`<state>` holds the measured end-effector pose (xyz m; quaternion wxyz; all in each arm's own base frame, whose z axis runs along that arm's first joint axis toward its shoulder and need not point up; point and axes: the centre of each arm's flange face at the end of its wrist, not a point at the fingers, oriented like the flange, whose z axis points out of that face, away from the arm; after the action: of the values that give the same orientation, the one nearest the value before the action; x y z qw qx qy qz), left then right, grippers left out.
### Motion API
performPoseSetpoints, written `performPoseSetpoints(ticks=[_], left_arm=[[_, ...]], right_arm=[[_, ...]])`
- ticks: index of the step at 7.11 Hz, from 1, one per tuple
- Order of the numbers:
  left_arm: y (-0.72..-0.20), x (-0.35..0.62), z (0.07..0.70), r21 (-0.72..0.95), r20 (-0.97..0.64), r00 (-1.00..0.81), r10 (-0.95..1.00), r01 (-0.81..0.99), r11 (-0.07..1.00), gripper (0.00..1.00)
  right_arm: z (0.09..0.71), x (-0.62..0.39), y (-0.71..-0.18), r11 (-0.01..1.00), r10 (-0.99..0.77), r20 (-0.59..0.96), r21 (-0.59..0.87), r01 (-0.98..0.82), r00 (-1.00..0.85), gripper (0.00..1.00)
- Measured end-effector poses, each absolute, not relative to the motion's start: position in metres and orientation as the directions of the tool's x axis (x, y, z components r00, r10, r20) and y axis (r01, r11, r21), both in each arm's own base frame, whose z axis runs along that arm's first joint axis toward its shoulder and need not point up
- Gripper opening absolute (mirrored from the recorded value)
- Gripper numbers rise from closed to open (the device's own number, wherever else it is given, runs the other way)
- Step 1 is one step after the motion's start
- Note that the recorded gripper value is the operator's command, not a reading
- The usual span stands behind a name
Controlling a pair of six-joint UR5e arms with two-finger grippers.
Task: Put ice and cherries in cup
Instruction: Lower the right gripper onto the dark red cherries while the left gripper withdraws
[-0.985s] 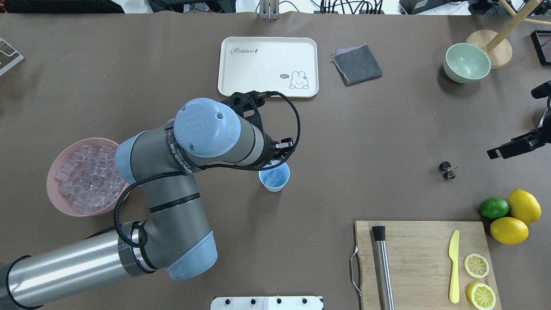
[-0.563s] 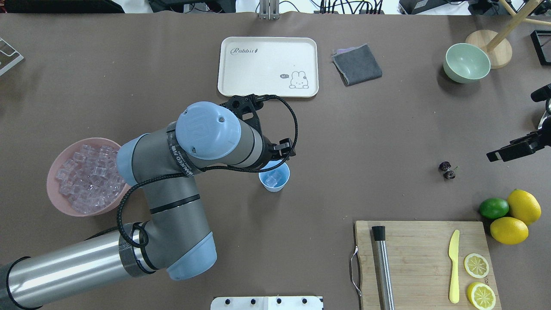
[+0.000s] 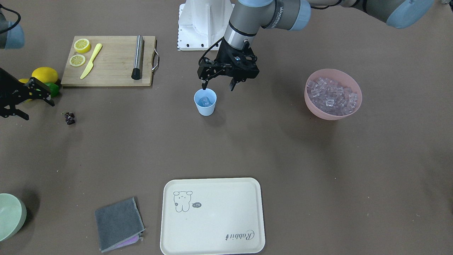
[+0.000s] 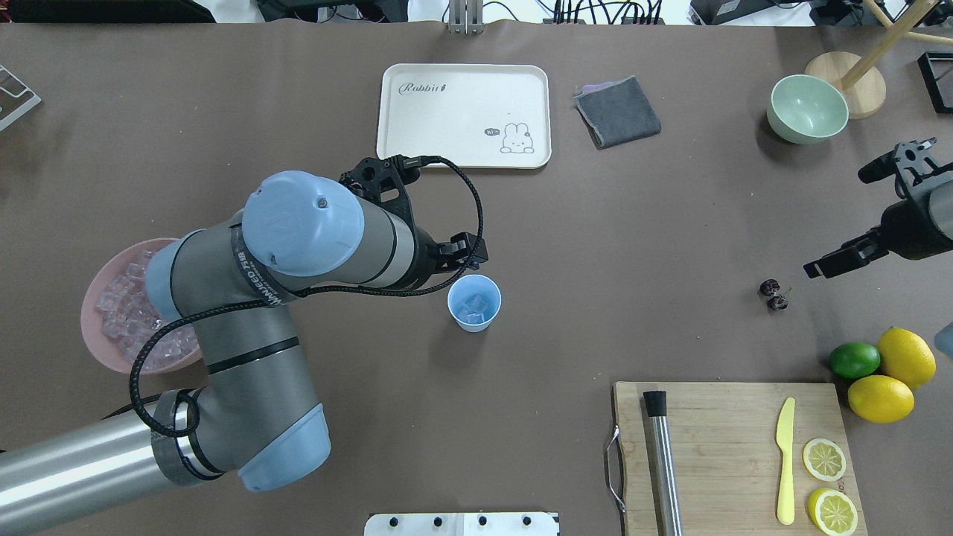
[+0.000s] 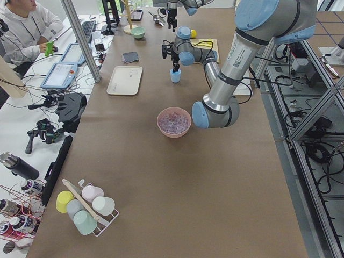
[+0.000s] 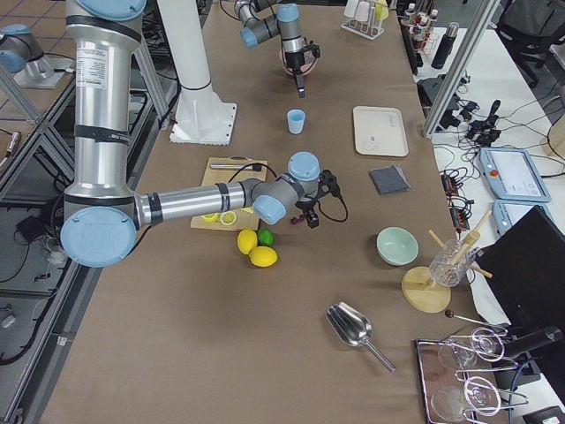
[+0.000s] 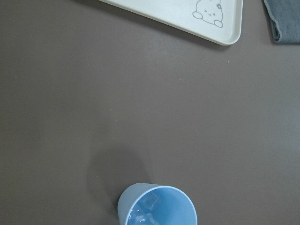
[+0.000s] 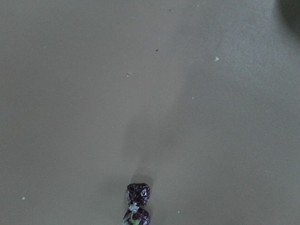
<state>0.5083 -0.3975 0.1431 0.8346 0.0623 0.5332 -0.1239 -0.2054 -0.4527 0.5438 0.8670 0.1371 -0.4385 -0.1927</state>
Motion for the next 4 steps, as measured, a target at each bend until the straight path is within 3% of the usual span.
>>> performPoseSetpoints(ticks=[3,4], left_arm=[[-0.403,0.5,0.144,-0.028,-0.905,0.399,-0.147,0.289,0.957,0.97],[-0.404,0.5,0.144,-0.029,-0.905,0.399,-0.148,0.291,0.956,0.97]], right_arm=[[0.556,-0.242,-0.456,0.881,-0.473,0.712,0.387,0.271,0.52,0.54],[0.557,-0.244,-0.452,0.883,-0.47,0.727,0.376,0.282,0.5,0.15]])
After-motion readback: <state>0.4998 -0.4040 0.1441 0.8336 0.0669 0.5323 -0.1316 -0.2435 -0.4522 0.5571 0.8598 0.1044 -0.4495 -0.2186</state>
